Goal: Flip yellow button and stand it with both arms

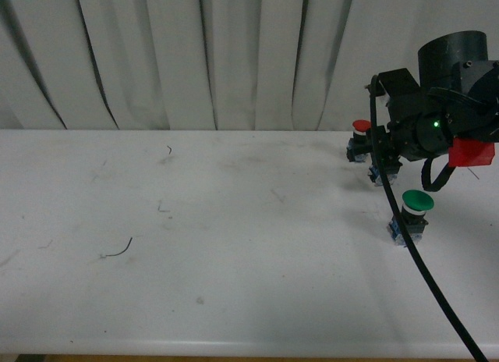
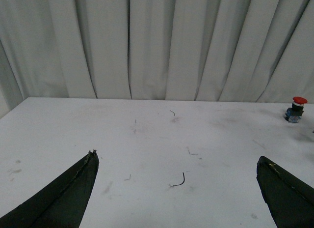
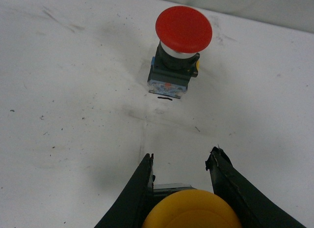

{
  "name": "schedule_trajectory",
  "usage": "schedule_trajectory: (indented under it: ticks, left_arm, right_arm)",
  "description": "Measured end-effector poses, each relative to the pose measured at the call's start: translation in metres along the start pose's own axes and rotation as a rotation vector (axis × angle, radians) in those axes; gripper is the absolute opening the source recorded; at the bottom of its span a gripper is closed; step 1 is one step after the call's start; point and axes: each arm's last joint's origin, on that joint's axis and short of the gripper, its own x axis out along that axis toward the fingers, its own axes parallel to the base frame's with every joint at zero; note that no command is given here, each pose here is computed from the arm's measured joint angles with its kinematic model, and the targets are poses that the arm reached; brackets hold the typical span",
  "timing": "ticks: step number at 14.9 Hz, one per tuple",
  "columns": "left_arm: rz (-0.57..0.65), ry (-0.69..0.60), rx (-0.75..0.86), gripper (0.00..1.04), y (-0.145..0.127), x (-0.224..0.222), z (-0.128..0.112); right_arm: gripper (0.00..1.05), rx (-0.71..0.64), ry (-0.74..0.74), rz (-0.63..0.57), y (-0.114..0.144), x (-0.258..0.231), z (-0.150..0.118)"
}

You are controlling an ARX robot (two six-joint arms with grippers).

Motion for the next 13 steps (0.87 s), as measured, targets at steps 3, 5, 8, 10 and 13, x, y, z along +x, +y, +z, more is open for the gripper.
schedule_trajectory:
  ticks: [3,5,8,10,13]
  left_arm:
    - [0.000,0.000,0.000,0.98,0.000,0.000,0.000]
    - [0.000,0.000,0.000,0.98,0.000,0.000,0.000]
    - [0.000,0.000,0.000,0.98,0.000,0.000,0.000]
    - [0.000,0.000,0.000,0.98,0.000,0.000,0.000]
    - [0.000,0.000,0.000,0.98,0.000,0.000,0.000]
  right_arm:
    - [0.33,0.053,0.044,0.011,0.005,0.006,-0.010]
    - [0.33,0.094,0.064,-0.011,0.005,0.012,-0.017]
    - [0.33,0.096,0.064,-0.050,0.005,0.013,-0.015]
    - [0.33,0.097,0.065,-0.056,0.004,0.013,-0.015]
    - [0.33,0.096,0.069,-0.056,0.004,0.014,-0.016]
